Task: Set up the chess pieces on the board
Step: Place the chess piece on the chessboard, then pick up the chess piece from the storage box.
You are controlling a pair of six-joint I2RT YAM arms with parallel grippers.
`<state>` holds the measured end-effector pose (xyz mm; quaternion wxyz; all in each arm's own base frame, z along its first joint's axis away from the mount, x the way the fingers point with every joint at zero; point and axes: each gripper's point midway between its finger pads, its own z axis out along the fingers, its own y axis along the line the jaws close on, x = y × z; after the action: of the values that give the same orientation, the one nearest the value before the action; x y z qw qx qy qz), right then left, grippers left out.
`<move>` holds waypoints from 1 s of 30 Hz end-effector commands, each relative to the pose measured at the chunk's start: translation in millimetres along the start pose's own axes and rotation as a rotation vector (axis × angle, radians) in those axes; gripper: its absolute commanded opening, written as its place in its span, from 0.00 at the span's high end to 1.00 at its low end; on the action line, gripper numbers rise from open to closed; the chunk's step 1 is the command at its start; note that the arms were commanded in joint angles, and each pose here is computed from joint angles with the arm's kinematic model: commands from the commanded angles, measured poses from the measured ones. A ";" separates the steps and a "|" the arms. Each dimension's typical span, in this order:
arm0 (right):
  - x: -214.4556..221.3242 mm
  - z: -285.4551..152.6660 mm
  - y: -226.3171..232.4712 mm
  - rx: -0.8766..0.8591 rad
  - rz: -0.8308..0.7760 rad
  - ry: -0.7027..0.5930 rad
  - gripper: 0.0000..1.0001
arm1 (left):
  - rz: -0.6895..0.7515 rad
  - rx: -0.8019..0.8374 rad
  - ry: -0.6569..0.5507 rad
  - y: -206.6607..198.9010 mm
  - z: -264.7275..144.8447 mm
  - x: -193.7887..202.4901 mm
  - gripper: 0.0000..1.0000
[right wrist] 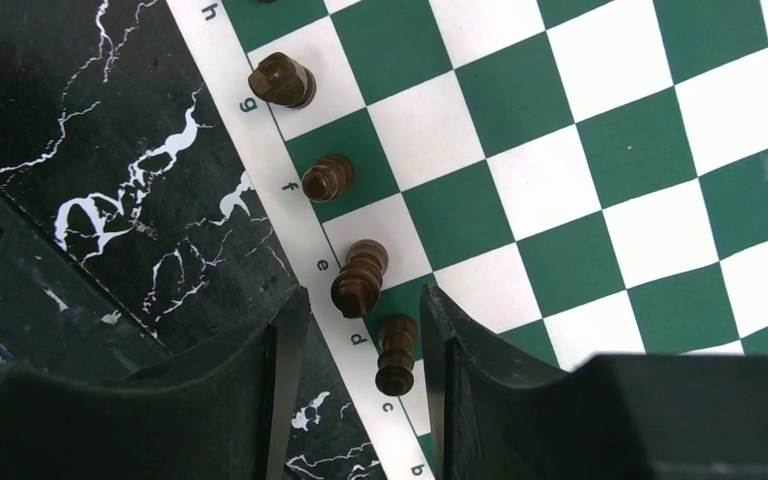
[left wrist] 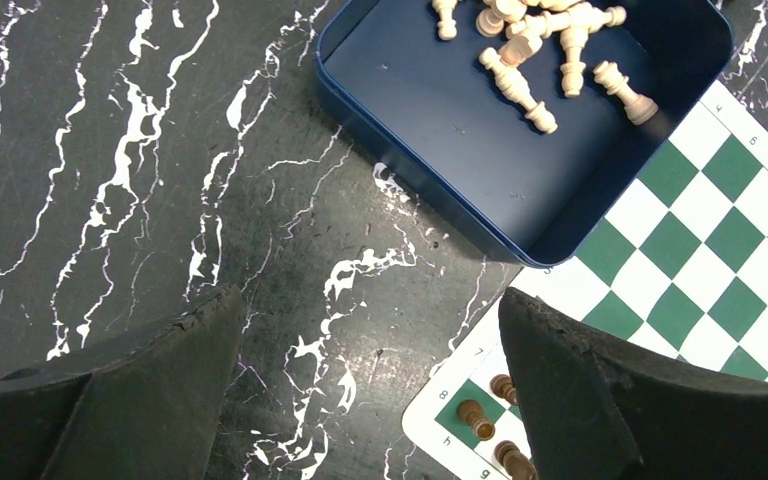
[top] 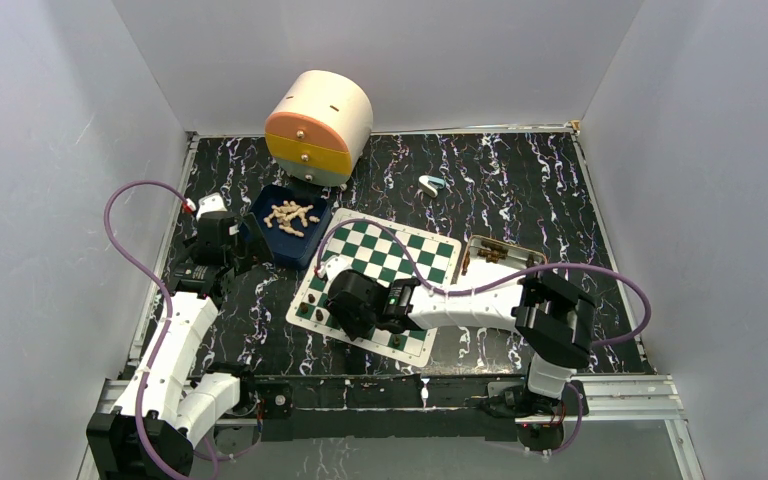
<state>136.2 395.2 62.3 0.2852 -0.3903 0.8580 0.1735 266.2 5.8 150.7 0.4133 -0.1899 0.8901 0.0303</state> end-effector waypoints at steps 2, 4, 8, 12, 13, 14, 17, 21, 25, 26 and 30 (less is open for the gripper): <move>-53.0 -40.3 12.0 -0.042 0.032 -0.143 0.46 | 0.017 0.102 0.000 -16.5 -11.0 -5.3 0.03; -59.9 -50.0 9.8 -0.036 0.035 -0.163 0.46 | 0.034 0.168 0.013 -27.4 -14.1 -4.4 0.04; -69.2 -68.0 -5.0 0.017 0.051 -0.190 0.47 | 0.066 0.361 0.054 -59.8 -23.7 0.7 0.05; -71.2 -84.0 -28.6 0.078 0.084 -0.193 0.50 | 0.078 0.593 0.113 -97.4 -38.9 8.8 0.08; -71.3 -88.4 -36.6 0.099 0.095 -0.195 0.50 | 0.077 0.637 0.127 -104.6 -41.9 10.5 0.08; -71.9 -94.6 -45.7 0.119 0.111 -0.202 0.51 | 0.076 0.676 0.138 -110.9 -44.8 11.8 0.09; -65.8 -106.8 -75.2 0.176 0.162 -0.197 0.53 | 0.087 0.742 0.158 -122.6 -49.5 15.3 0.12; -52.5 -124.1 -124.6 0.277 0.240 -0.187 0.55 | 0.120 0.803 0.169 -133.6 -54.1 24.7 0.18; -38.7 -145.1 -175.6 0.389 0.339 -0.197 0.58 | 0.182 0.839 0.171 -140.5 -58.4 39.3 0.24; -35.3 -150.0 -186.9 0.413 0.366 -0.200 0.58 | 0.198 0.833 0.168 -140.1 -57.8 42.4 0.24; -18.4 -165.8 -229.2 0.516 0.443 -0.198 0.60 | 0.228 0.798 0.127 -134.2 -57.0 45.0 0.18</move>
<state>251.5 213.0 182.2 0.3996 -0.1392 0.9024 0.0814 250.4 -147.2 164.7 0.3654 0.0626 0.8797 -0.2977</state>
